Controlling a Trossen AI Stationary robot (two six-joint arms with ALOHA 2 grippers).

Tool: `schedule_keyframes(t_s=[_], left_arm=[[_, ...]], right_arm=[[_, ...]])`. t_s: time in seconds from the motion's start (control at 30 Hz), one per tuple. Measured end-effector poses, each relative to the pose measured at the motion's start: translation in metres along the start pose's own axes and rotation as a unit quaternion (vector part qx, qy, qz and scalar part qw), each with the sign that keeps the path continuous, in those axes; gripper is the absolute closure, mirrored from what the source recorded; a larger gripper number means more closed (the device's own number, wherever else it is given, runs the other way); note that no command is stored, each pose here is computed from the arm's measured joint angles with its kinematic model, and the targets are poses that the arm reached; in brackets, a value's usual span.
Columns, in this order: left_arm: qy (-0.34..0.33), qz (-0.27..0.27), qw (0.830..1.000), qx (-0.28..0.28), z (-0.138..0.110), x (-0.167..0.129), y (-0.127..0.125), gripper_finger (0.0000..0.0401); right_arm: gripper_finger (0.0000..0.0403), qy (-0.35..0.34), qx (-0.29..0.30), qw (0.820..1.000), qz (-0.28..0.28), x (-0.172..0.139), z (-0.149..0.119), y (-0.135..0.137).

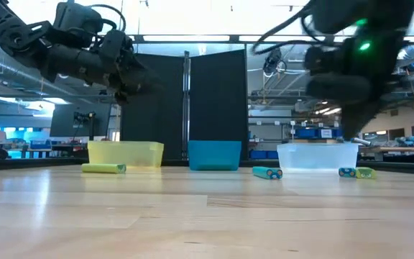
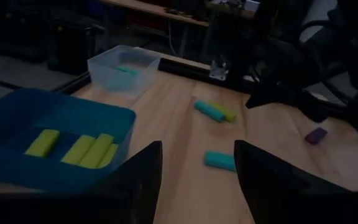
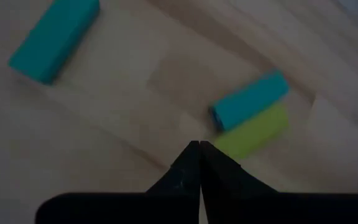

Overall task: Sort blocks
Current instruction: Put the blue block into the transparent bin

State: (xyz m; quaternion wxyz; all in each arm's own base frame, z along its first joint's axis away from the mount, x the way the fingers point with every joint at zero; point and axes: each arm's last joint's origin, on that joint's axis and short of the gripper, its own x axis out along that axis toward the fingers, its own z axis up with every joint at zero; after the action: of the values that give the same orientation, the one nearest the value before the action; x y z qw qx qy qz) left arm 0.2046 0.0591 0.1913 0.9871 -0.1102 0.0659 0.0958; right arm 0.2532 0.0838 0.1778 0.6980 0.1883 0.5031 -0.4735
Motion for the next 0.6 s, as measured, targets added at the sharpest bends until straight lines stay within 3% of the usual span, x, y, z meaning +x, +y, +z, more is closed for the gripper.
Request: schedule_keyframes(t_s=[0.17, 0.33, 0.6], left_arm=[[-0.007, -0.011, 1.000, 0.004, 0.001, 0.001, -0.007, 0.0195], [-0.005, -0.018, 1.000, 0.010, 0.000, 0.001, -0.011, 0.0195], [-0.004, -0.023, 1.000, 0.021, -0.001, 0.001, -0.013, 0.0195]], right_arm=[[0.0391, -0.006, 0.090, 0.996, 0.017, -0.017, -0.015, -0.005], [0.0383, -0.010, 0.142, 0.990, -0.002, -0.022, -0.019, -0.014], [0.0392, -0.001, 0.207, 0.977, 0.044, 0.006, -0.015, -0.044]])
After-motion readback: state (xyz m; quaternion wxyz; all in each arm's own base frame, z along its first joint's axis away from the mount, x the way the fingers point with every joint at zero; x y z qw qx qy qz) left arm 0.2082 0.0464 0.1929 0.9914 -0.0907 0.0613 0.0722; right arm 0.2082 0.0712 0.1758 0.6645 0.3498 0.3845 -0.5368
